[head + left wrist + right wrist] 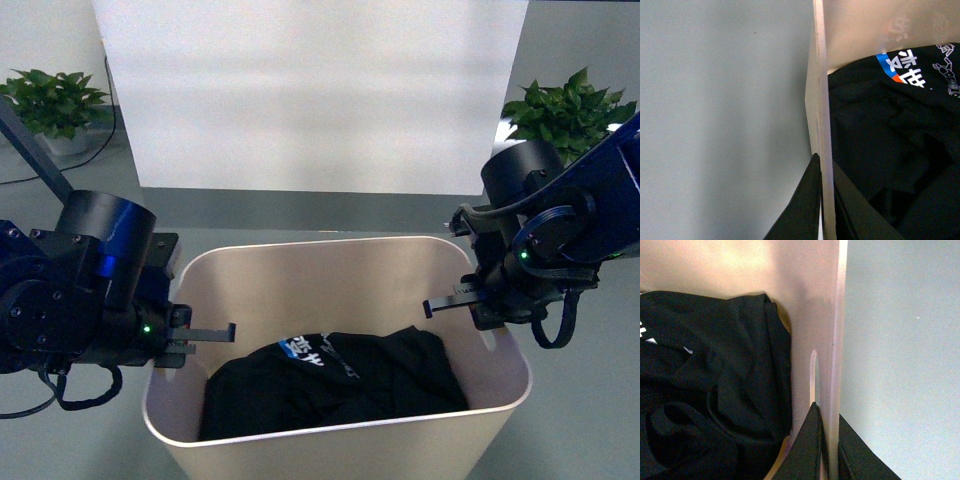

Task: Move hamper under clothes hanger

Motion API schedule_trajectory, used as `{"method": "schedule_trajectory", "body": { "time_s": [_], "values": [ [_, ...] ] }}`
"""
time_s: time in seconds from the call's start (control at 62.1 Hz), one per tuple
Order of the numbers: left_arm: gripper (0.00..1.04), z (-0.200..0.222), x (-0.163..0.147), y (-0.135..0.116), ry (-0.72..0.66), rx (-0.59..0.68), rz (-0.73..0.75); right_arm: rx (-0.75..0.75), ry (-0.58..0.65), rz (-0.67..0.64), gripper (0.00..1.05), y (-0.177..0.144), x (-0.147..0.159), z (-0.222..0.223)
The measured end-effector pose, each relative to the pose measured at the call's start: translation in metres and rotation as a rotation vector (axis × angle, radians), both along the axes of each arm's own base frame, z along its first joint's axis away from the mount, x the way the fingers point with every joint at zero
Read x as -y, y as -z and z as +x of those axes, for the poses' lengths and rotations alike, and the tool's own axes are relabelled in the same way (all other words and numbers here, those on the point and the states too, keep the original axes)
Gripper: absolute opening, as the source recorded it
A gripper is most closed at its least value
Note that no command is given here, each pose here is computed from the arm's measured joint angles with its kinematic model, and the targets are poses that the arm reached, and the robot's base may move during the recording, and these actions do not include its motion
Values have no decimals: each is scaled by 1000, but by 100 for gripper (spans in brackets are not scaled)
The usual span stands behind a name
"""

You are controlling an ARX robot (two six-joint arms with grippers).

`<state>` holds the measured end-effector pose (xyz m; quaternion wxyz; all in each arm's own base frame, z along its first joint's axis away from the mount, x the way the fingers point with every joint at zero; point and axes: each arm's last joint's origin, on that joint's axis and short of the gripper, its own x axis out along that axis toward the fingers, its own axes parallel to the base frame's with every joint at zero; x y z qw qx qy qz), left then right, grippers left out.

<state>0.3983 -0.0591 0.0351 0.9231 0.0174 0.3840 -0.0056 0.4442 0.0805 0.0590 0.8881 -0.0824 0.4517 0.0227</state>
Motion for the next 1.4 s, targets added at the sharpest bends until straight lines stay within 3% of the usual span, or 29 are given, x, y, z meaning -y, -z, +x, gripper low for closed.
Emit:
{"method": "schedule_trajectory", "body": {
  "time_s": [0.338,0.725,0.918,1.402],
  "values": [
    [4,2,-16,0,-65,3,27,-4,-56,19,3,0,-19,-4],
    [4,1,-15,0,-61,2,27,-4,-53,19,3,0,-18,-4],
    [4,0,-3,0,-11,-1,1,0,-8,3,3,0,-3,0],
    [4,1,-13,0,-50,1,19,-4,-46,17,3,0,-16,-3]
  ]
}}
